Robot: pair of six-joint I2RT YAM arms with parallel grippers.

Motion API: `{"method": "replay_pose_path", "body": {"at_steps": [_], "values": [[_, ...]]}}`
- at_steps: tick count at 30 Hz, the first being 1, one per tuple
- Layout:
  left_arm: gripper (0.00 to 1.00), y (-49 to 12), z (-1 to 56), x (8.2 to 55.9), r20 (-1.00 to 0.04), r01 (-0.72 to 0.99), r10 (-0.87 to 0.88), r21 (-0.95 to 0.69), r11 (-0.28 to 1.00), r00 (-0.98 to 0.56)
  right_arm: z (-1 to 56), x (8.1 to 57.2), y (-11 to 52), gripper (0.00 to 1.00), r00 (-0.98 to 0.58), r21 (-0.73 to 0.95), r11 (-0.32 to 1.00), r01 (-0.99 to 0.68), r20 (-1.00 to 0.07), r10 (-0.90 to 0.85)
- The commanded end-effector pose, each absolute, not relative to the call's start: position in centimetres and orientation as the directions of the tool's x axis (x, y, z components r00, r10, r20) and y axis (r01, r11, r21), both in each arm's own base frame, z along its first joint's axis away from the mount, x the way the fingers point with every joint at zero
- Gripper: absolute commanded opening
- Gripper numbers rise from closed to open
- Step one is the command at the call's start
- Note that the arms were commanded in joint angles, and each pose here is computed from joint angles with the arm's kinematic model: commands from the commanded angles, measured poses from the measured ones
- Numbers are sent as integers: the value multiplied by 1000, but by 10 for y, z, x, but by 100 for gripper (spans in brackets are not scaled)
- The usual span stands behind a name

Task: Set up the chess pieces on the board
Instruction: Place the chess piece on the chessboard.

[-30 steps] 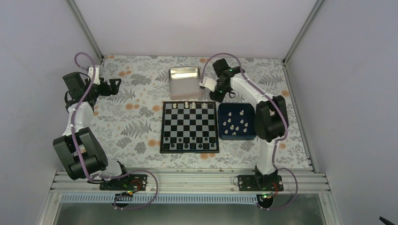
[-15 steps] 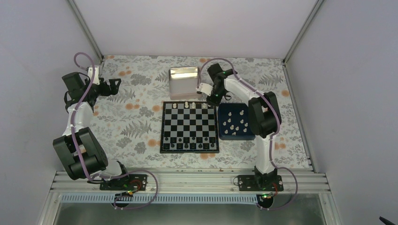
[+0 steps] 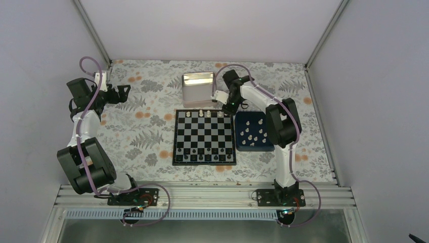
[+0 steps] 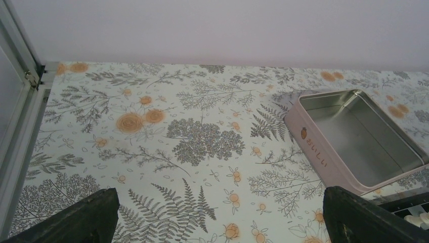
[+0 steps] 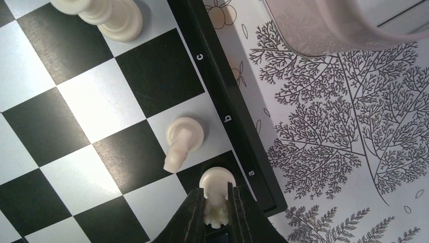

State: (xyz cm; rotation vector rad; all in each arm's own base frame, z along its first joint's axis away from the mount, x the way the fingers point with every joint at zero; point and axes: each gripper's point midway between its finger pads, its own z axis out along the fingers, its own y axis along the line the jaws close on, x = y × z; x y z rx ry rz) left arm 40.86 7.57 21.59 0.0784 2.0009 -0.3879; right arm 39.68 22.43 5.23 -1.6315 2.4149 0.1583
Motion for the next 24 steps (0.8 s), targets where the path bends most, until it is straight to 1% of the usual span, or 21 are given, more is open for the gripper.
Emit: {"method": "replay_pose_path", "body": {"at_steps": [1, 9, 14, 16, 18, 20, 24], "values": [[100, 74, 213, 407, -886, 246, -109, -240, 939, -451, 42, 393, 223, 11, -354, -29, 369, -929, -219, -909], [100, 75, 214, 407, -886, 245, -109, -240, 939, -450, 42, 388, 221, 11, -357, -15, 368, -930, -214, -909], [100, 75, 213, 407, -886, 245, -111, -242, 939, -451, 37, 387, 219, 15, -360, -10, 370, -929, -201, -911], [100, 74, 213, 407, -885, 245, -111, -243, 939, -452, 38, 388, 219, 20, -360, -14, 371, -929, -202, -911], [100, 75, 212, 407, -885, 245, -111, -243, 939, -452, 44, 394, 218, 30, -362, -41, 379, -924, -218, -906], [100, 75, 211, 407, -884, 245, -111, -244, 938, -454, 55, 401, 217, 37, -366, -68, 392, -917, -241, -899], [100, 75, 212, 407, -884, 242, -112, -243, 939, -453, 81, 410, 203, 42, -382, -114, 425, -898, -276, -882]]}}
